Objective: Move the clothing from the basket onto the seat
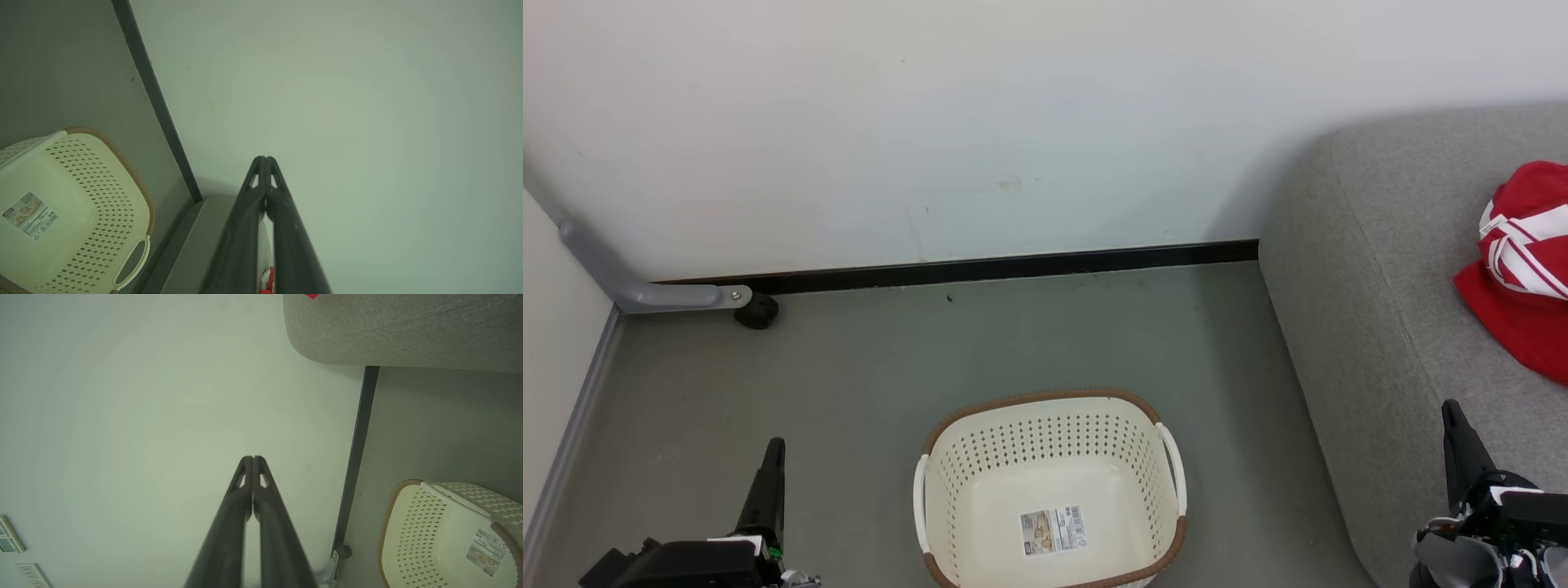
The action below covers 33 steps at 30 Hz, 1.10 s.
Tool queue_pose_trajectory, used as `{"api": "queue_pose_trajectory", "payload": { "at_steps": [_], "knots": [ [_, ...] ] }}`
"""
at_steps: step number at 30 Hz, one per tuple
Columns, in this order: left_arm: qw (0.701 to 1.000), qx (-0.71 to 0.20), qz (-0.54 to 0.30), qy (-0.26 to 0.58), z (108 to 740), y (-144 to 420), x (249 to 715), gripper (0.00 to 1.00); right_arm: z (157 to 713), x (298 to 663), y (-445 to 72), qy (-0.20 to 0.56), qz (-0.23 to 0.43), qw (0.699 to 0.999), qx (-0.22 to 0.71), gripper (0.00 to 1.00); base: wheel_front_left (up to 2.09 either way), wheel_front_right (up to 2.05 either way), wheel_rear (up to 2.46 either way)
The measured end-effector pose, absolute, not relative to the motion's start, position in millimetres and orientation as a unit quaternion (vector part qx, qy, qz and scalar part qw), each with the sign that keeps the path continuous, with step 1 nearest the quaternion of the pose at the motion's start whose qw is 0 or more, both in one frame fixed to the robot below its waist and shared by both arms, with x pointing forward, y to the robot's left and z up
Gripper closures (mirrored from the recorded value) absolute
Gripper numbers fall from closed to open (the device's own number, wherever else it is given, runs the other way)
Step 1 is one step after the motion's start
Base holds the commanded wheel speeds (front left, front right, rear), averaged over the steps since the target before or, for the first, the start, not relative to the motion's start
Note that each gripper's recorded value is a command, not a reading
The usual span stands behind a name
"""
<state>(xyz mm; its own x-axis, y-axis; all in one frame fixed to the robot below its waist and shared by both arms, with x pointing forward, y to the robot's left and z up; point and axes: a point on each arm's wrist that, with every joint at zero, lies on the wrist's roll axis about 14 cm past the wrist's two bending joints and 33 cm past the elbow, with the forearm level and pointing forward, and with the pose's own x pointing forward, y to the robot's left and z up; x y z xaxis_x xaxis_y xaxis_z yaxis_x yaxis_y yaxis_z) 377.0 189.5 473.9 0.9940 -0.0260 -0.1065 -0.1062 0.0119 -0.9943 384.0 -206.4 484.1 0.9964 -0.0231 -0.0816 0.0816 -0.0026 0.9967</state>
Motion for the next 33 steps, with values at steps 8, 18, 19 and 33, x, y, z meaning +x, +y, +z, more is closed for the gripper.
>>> {"api": "queue_pose_trajectory", "payload": {
  "at_steps": [8,18,19,33],
  "knots": [
    [0.710,-0.702,0.028,0.047,473.9,189.4,377.0,1.00,484.2,384.0,-206.3,0.021,-0.037,0.706,0.707,1.00,0.00,0.00,0.00],
    [0.704,-0.708,0.028,0.045,474.4,189.6,377.1,1.00,484.4,384.0,-206.3,0.020,-0.037,0.706,0.707,1.00,0.00,0.00,0.00],
    [0.704,-0.708,0.028,0.045,474.4,189.6,377.1,1.00,484.4,384.0,-206.3,0.020,-0.037,0.706,0.707,1.00,0.00,0.00,0.00],
    [0.704,-0.708,0.028,0.045,474.9,189.5,377.2,1.00,484.5,384.0,-206.3,0.020,-0.037,0.706,0.707,1.00,0.00,0.00,0.00]
  ]
}}
